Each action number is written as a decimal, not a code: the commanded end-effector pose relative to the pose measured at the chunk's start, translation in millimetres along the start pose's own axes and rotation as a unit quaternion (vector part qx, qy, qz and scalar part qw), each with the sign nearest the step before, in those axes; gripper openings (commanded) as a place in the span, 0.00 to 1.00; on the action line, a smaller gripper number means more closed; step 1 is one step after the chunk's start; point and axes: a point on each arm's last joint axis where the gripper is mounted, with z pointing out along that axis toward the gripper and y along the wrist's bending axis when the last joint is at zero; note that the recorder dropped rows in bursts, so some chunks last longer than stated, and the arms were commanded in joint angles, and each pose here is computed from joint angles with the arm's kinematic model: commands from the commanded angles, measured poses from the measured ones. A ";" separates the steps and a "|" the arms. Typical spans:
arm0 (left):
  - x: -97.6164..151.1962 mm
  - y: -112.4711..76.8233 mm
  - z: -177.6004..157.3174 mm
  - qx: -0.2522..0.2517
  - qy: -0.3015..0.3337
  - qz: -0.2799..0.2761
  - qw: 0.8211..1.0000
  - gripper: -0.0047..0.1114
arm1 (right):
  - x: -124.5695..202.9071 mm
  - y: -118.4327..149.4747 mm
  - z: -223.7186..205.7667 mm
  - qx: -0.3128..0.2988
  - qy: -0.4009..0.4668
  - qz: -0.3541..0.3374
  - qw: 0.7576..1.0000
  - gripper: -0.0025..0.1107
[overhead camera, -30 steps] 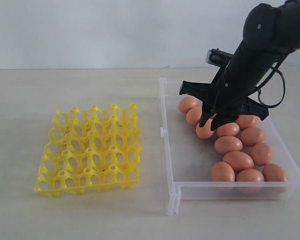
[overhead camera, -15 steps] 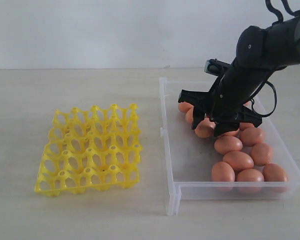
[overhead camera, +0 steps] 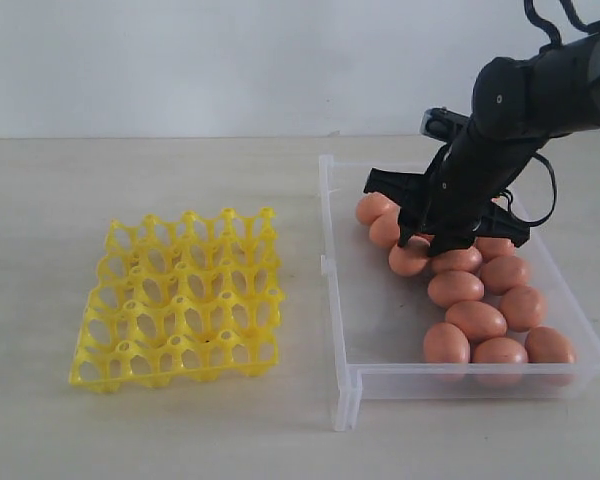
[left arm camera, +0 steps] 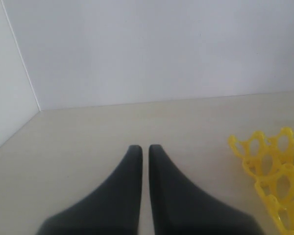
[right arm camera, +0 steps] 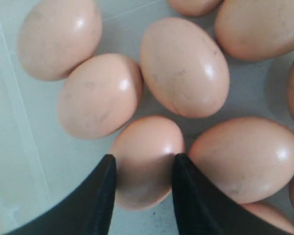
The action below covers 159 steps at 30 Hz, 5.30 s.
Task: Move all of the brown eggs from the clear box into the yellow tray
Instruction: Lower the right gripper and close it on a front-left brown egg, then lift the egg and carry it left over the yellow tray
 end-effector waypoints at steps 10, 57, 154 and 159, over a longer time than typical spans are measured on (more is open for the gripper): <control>1.0 -0.2 0.2 0.000 0.000 -0.003 1.000 0.07 | -0.9 -3.8 1.0 0.016 -0.008 0.003 1.000 0.44; 1.0 -0.2 0.2 0.000 0.000 -0.003 1.000 0.07 | 15.4 -14.1 40.4 -0.100 -0.342 -0.234 0.905 0.02; 1.0 -0.2 0.2 0.000 0.000 -0.003 1.000 0.07 | 94.9 212.1 123.0 -0.433 -0.317 -0.306 0.786 0.02; 1.0 -0.3 0.2 0.001 0.000 -0.003 1.000 0.07 | 113.0 222.1 117.9 -0.451 -0.326 -0.364 0.747 0.02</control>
